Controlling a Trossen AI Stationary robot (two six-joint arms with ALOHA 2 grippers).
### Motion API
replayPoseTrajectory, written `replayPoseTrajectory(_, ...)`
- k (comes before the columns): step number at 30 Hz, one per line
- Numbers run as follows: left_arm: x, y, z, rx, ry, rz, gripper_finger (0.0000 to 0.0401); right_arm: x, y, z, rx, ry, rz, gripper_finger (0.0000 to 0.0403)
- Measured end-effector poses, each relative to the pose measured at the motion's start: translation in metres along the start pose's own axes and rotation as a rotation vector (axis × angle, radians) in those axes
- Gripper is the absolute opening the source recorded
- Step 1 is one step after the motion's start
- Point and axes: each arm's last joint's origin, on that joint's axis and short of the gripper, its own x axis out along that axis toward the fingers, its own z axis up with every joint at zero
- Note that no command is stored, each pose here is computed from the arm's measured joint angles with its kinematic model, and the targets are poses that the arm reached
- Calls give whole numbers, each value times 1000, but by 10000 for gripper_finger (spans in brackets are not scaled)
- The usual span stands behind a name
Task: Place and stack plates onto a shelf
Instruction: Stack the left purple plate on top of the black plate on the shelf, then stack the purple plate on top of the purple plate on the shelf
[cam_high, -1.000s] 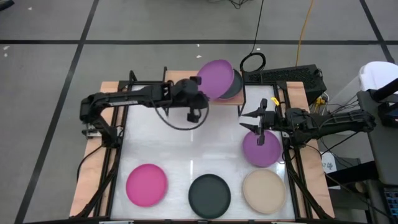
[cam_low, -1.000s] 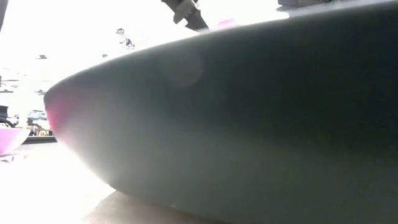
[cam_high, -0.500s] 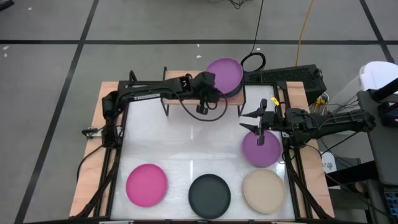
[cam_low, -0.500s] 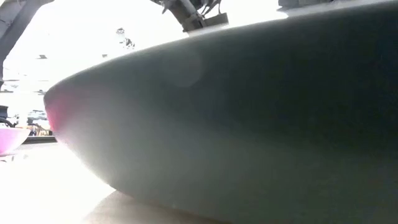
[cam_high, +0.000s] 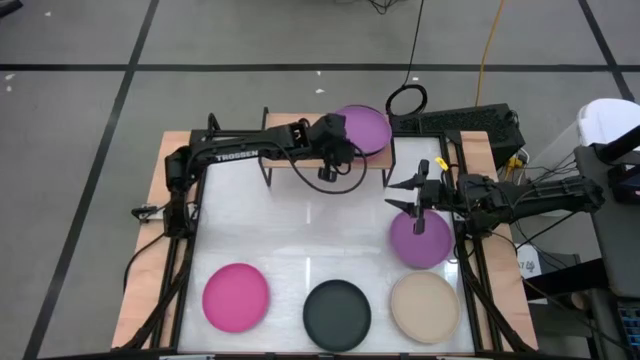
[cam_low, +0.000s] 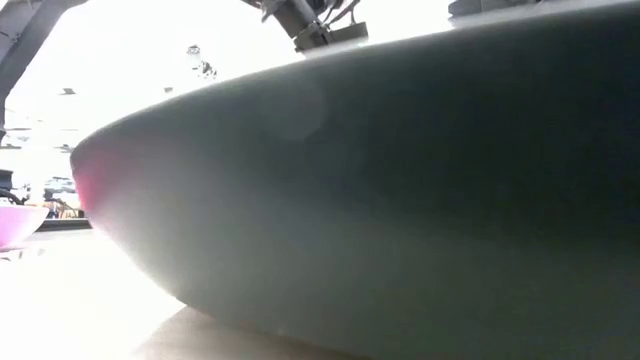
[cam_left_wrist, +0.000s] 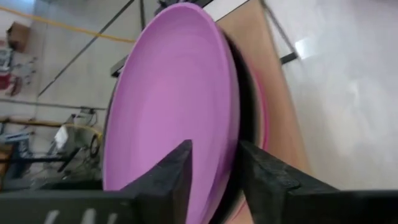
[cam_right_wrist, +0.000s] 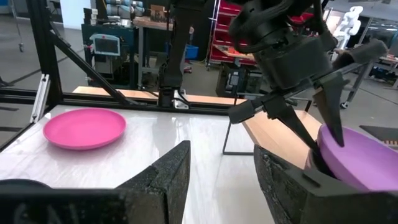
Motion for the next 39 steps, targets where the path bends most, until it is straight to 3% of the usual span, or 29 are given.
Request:
replayPoseTrajectory(5,-11,-1,4,-31,15,25,184,0,0,-1,6,11,1,157)
replayPoseTrajectory(11,-46,-1,13,-106,-17,26,219,0,0,-3,3,28,2,157)
replayPoseTrajectory(17,-116,4,26,-286,-150,56,223,0,1,-5,6,51,4,157)
replayPoseTrajectory(25,-190,-19,30,-343,-357,59,223,0,1,-10,15,100,7,157)
replayPoseTrajectory(29,-195,-46,14,-375,-435,76,223,-1,1,-10,30,108,7,157)
replayPoseTrajectory(39,-173,-120,-50,-568,-714,106,223,-1,1,-11,28,115,7,157)
